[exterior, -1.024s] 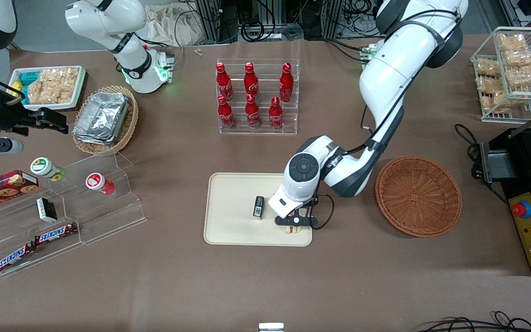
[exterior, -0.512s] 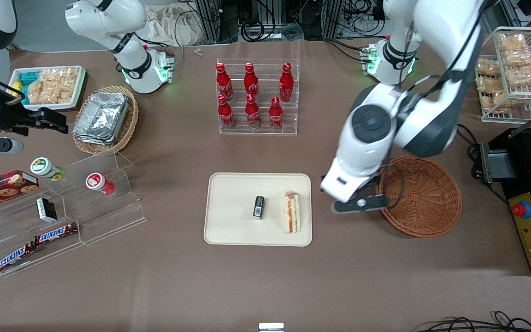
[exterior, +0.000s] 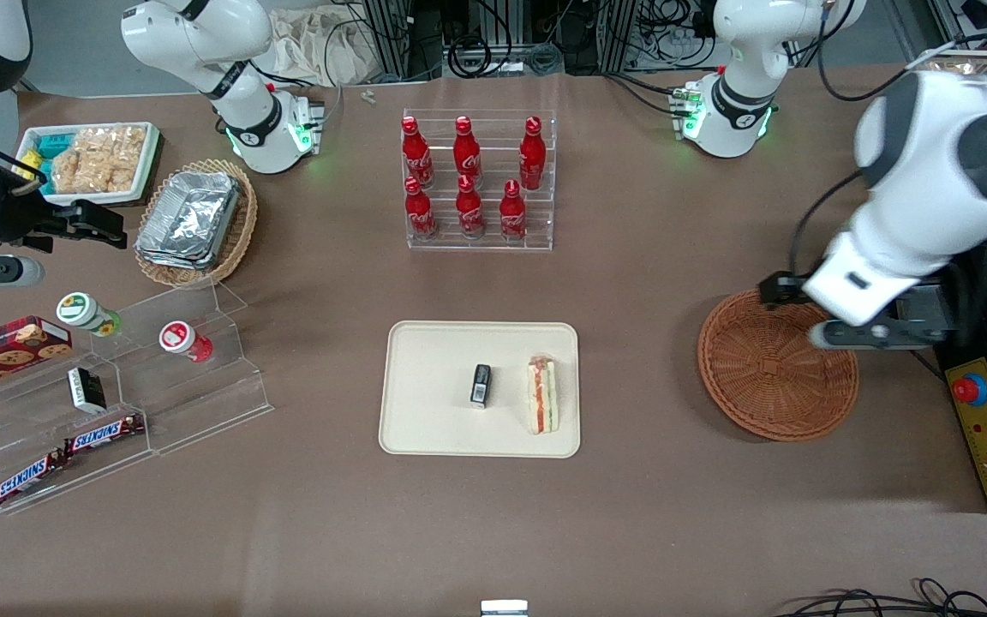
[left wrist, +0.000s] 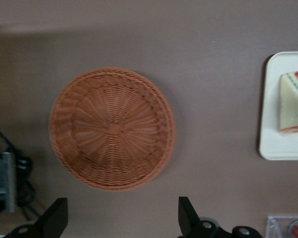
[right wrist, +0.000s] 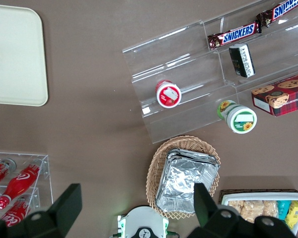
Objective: Place sandwich from basket to tray
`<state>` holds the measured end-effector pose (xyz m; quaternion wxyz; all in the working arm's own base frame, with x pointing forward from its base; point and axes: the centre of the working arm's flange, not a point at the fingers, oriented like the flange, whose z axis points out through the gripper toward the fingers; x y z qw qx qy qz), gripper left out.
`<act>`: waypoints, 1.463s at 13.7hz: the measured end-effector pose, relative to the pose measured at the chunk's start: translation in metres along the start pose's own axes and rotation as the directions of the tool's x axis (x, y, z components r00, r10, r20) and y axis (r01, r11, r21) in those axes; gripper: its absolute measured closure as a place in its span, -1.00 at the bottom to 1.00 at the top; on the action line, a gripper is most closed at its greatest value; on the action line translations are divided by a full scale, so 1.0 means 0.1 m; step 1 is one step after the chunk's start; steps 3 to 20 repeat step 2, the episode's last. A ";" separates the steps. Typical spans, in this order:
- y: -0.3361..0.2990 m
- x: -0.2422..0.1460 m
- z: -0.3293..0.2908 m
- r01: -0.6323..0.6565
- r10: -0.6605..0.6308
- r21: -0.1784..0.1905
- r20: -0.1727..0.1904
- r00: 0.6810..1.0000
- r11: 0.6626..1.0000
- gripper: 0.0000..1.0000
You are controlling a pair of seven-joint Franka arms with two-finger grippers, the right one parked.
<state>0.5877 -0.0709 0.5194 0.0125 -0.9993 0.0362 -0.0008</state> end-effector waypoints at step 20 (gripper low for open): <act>-0.35 0.03 0.02 -0.002 0.002 -0.007 0.002 1.000 1.000 -1.00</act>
